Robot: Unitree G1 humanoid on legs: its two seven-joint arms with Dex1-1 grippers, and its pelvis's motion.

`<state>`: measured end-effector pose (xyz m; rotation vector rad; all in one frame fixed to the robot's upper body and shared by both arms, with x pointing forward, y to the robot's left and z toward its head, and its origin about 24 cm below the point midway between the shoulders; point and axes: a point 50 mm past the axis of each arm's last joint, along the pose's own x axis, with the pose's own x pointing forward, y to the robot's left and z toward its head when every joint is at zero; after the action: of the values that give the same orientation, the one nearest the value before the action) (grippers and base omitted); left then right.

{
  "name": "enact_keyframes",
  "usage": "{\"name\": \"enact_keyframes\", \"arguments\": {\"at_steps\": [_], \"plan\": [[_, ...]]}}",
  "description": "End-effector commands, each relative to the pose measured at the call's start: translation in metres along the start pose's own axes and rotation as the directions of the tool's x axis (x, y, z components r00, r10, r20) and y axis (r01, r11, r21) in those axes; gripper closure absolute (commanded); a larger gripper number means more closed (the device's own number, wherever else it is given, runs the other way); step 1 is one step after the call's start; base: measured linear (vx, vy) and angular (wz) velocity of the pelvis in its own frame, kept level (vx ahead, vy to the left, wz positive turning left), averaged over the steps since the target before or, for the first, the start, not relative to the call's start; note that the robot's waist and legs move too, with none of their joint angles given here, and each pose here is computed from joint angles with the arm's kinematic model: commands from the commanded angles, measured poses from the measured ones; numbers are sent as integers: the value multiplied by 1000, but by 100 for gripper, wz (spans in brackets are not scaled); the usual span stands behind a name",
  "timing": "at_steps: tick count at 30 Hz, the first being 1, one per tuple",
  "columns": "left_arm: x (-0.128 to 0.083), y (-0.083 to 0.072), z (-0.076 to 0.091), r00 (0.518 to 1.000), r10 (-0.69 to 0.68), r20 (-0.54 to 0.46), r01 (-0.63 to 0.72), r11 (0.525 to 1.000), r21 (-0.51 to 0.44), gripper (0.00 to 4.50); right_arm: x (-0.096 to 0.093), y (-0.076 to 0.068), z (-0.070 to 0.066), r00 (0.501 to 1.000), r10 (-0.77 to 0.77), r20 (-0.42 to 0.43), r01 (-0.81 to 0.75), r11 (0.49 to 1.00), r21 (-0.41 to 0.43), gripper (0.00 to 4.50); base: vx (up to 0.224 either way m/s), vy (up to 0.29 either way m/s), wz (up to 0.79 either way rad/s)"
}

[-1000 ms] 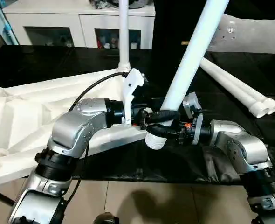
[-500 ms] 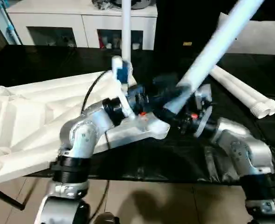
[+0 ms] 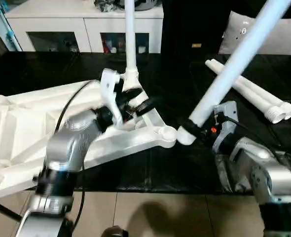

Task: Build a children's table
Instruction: Insert table leg to table base

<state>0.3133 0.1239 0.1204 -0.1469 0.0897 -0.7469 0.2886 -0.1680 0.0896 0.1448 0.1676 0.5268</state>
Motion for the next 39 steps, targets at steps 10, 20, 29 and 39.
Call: {"name": "enact_keyframes", "arguments": {"at_steps": [10,20,29,39], "plan": [[-45,0,-28,912,406,54,-408,912,44,46,-25,14,2,974,-206,88,207,978,3,258,0,0,0],[-64,-5,-29,867,487,109,-496,863,97,46,-42,19,-21,956,-295,-10,291,947,-134,258,0,0,0],[-65,-10,-36,865,491,102,-499,863,83,46,-44,22,-19,963,-260,63,261,965,-13,258,0,0,0],[-63,-13,-33,872,477,111,-487,868,92,46,-38,25,-20,982,-186,35,187,980,-61,258,0,0,0]]}}
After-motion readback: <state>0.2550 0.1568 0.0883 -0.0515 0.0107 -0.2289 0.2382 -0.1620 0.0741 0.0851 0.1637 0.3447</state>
